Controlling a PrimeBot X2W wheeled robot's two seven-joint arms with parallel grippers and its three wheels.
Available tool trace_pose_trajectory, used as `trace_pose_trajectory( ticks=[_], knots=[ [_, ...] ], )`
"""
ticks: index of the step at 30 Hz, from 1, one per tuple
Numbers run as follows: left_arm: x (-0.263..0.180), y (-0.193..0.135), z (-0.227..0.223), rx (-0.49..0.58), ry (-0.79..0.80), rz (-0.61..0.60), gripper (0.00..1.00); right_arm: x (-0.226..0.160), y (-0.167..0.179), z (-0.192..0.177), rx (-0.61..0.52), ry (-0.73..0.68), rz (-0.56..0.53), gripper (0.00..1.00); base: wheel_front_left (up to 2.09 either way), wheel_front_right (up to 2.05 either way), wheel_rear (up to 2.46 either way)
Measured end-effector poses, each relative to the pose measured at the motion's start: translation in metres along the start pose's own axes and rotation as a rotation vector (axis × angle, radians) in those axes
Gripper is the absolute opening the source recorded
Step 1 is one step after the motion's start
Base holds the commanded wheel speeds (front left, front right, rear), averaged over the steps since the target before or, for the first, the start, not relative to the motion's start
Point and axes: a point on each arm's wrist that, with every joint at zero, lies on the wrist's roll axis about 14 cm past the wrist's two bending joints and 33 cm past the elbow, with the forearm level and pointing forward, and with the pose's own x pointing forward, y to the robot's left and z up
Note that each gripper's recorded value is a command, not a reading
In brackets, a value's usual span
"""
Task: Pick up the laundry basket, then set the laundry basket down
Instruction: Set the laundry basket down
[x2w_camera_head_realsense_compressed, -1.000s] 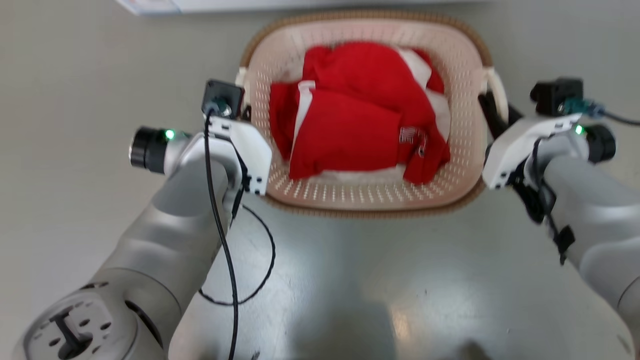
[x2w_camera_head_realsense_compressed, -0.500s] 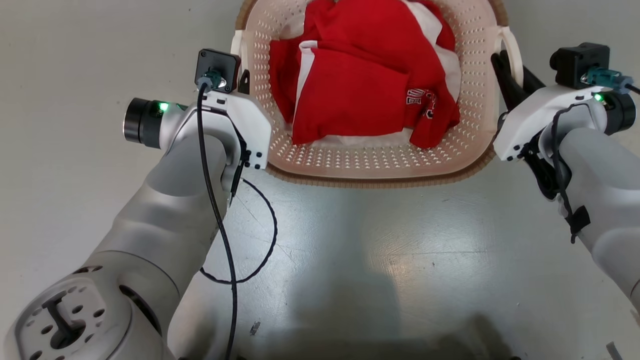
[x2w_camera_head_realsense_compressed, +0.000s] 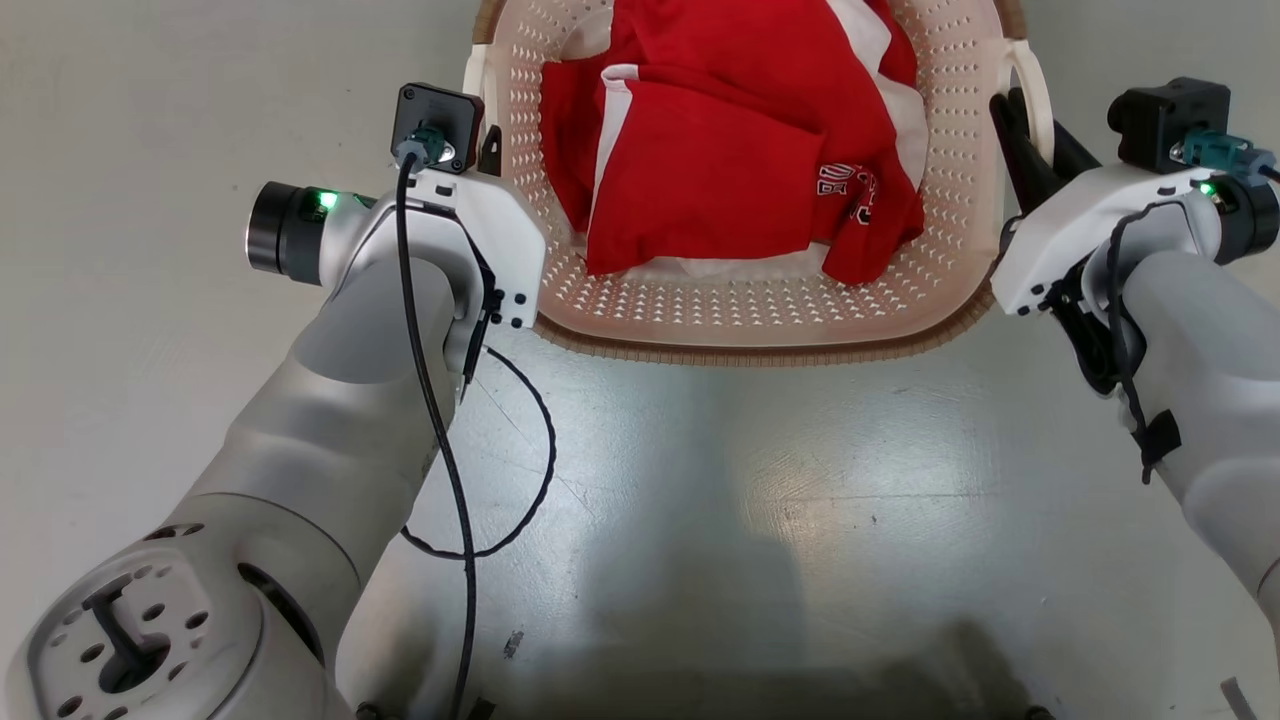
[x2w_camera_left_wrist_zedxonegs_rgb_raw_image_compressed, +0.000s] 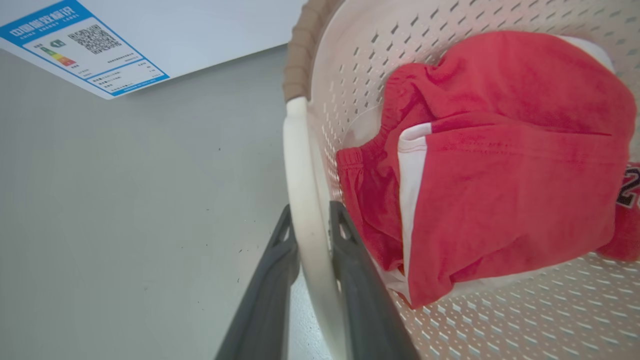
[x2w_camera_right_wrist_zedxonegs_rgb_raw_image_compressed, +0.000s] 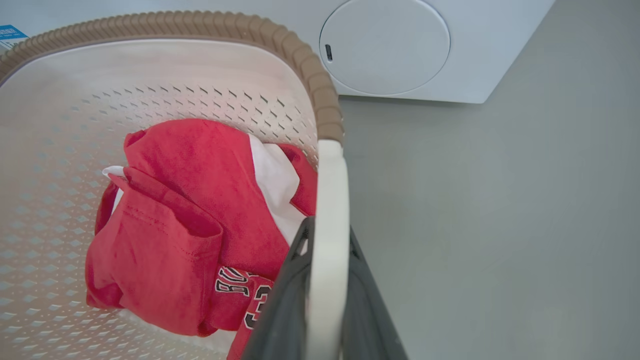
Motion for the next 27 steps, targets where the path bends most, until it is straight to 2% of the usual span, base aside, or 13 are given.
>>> trace_pose_trajectory(
  ticks=[25, 26, 27],
  knots=[
    [0.009, -0.001, -0.015, 0.005, 0.042, -0.008, 0.0, 0.006, -0.003, -0.025, 0.02, 0.046, -0.01, 0.0, 0.0, 0.0, 0.0],
    [0.009, -0.001, -0.015, 0.003, 0.042, -0.008, 0.03, 0.006, -0.004, -0.026, 0.022, 0.048, -0.014, 0.11, 0.0, 0.0, 0.0],
    [0.009, -0.002, -0.014, 0.0, 0.041, -0.009, 0.33, 0.006, -0.005, -0.027, 0.021, 0.053, -0.017, 0.31, 0.0, 0.0, 0.0]
  ],
)
